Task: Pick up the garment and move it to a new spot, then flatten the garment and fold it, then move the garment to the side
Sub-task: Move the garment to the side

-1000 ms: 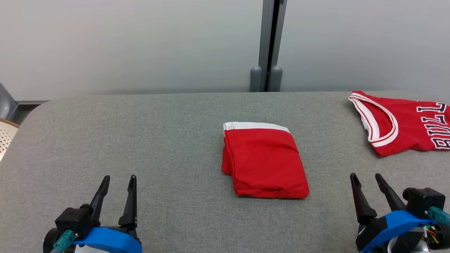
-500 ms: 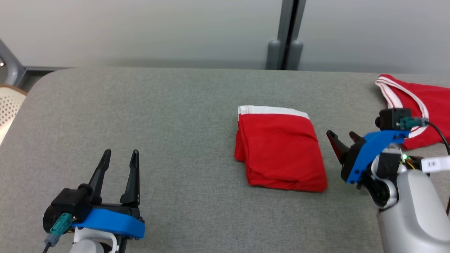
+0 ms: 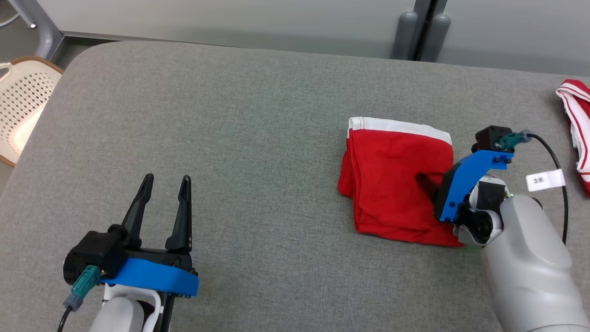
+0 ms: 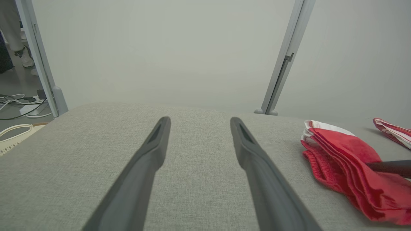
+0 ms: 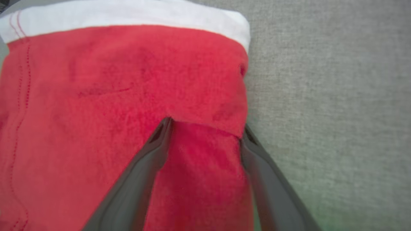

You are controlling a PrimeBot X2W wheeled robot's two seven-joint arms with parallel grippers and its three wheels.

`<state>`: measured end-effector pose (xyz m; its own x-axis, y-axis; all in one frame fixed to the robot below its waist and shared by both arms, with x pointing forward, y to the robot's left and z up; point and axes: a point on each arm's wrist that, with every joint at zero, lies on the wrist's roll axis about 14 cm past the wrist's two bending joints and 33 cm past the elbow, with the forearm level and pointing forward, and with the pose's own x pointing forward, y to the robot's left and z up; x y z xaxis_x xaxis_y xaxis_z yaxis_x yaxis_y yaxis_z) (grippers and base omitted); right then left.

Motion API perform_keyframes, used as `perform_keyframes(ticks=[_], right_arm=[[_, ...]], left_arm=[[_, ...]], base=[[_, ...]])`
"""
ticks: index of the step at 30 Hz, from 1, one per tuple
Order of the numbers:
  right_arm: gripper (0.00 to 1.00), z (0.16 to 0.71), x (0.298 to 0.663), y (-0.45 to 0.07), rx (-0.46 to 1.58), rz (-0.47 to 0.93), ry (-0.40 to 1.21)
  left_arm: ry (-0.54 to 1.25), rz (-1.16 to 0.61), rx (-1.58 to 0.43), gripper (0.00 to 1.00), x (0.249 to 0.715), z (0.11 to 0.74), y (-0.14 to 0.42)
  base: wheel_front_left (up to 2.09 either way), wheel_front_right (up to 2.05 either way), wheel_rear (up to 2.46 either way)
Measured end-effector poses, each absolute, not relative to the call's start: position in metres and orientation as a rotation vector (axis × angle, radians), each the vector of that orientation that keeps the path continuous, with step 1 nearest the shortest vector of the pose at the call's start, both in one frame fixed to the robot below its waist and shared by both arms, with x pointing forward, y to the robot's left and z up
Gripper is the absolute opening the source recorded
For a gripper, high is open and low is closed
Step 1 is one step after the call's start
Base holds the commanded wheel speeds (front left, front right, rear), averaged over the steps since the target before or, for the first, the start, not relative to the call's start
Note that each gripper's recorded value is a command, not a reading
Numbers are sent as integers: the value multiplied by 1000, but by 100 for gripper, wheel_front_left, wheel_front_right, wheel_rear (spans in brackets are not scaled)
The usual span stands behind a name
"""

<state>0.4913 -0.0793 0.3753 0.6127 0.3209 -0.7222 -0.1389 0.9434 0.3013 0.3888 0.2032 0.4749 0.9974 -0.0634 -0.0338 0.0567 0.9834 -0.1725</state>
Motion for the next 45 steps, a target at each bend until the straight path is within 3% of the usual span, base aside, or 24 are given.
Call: perform_keyframes(ticks=[1, 2, 3, 4, 9, 15, 23, 33, 45], right_arm=[[100, 374, 491, -76, 212, 279, 878], [93, 373, 490, -75, 193, 287, 885], [16, 373, 489, -74, 172, 295, 888], [0, 373, 488, -73, 151, 302, 886], [0, 392, 498, -74, 2, 328, 810], [0, 467, 546, -111, -249, 303, 608], [0, 499, 580, -186, -392, 196, 598], [0, 506, 601, -288, -461, 15, 578], [0, 468, 594, -384, -574, -172, 639]], left_arm=[[40, -60, -172, 100, 389, 474, 203], [40, -61, -173, 100, 389, 474, 203], [39, -62, -174, 100, 389, 474, 202], [39, -65, -174, 100, 389, 474, 201], [28, -87, -181, 100, 391, 477, 194], [-9, -133, -209, 100, 397, 487, 177], [-28, -209, -231, 100, 422, 490, 151], [-1, -301, -209, 100, 461, 469, 129], [45, -425, -223, 100, 495, 432, 91]], base=[[0, 0, 0], [0, 0, 0], [0, 0, 0], [0, 0, 0], [0, 0, 0], [0, 0, 0], [0, 0, 0], [0, 0, 0], [0, 0, 0]])
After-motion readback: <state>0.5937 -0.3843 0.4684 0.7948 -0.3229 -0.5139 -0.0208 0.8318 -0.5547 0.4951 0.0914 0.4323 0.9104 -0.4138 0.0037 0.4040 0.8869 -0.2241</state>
